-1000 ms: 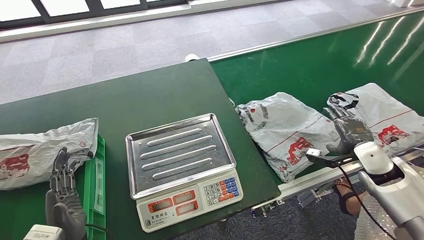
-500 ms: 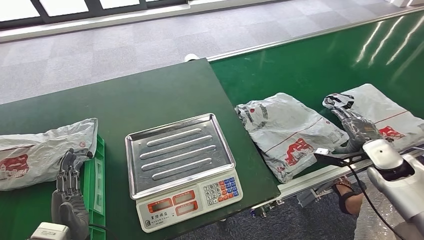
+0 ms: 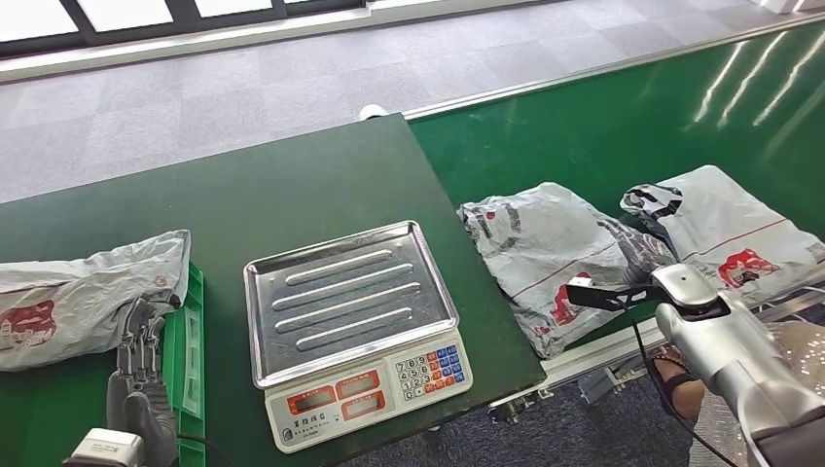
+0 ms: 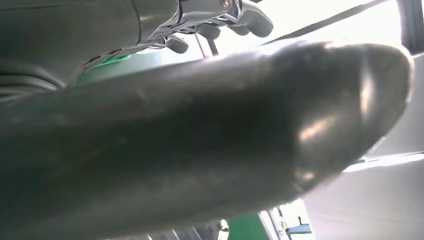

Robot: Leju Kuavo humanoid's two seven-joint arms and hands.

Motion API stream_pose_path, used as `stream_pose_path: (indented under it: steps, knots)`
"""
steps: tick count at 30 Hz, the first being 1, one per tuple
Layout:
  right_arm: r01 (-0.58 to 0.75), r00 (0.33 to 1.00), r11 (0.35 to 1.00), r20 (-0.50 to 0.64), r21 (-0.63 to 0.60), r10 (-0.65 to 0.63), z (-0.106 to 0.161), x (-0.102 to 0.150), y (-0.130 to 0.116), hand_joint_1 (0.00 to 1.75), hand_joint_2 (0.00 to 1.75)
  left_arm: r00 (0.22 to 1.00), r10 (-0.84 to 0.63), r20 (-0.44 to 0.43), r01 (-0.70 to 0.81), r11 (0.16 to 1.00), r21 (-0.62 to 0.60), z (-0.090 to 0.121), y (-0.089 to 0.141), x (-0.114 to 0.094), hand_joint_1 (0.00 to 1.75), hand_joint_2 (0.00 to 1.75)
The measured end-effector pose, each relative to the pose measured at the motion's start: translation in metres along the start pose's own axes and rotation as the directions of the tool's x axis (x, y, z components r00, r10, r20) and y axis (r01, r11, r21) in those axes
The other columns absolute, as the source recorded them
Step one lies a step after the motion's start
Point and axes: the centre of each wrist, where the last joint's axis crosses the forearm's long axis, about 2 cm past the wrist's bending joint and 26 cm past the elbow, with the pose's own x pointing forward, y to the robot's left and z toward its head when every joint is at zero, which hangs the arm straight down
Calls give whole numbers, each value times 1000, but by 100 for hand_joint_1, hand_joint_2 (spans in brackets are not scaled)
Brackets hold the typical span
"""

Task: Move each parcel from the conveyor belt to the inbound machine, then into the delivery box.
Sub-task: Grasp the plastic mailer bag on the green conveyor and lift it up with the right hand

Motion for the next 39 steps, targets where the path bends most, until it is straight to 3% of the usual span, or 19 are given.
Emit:
stream_pose_path:
  steps: [9, 20, 26, 31, 35, 37, 39]
  knots:
    - [55, 998, 974, 26, 219, -62, -19, 24, 9, 0, 175, 1000, -3, -13, 3, 1000, -10, -8, -1, -3, 0, 0]
    - [63, 998, 908, -32, 415, -55, -8, 2, 19, 0, 175, 999, 28, -37, -28, 1000, -14, -10, -3, -6, 0, 0]
    - [39, 999, 897, -44, 440, -22, 9, 1, 39, 0, 175, 999, 27, -45, -27, 999, -19, -14, -3, -8, 0, 0]
    - [3, 999, 937, -38, 350, 11, 8, 13, 38, 3, 175, 998, 27, -50, -28, 1000, -14, -12, -3, -6, 0, 0]
    - [-28, 999, 957, -31, 288, 39, 5, 24, 38, 93, 175, 998, 27, -50, -28, 1000, -8, -10, -4, -5, 0, 0]
    - [-58, 997, 972, -33, 228, 67, 3, 33, 38, 93, 175, 998, 27, -49, -27, 1000, -4, -8, -4, -3, 0, 0]
    - [-71, 996, 980, -31, 185, 78, 1, 44, 39, 134, 175, 999, 27, -46, -27, 1000, 0, -8, -4, -2, 0, 0]
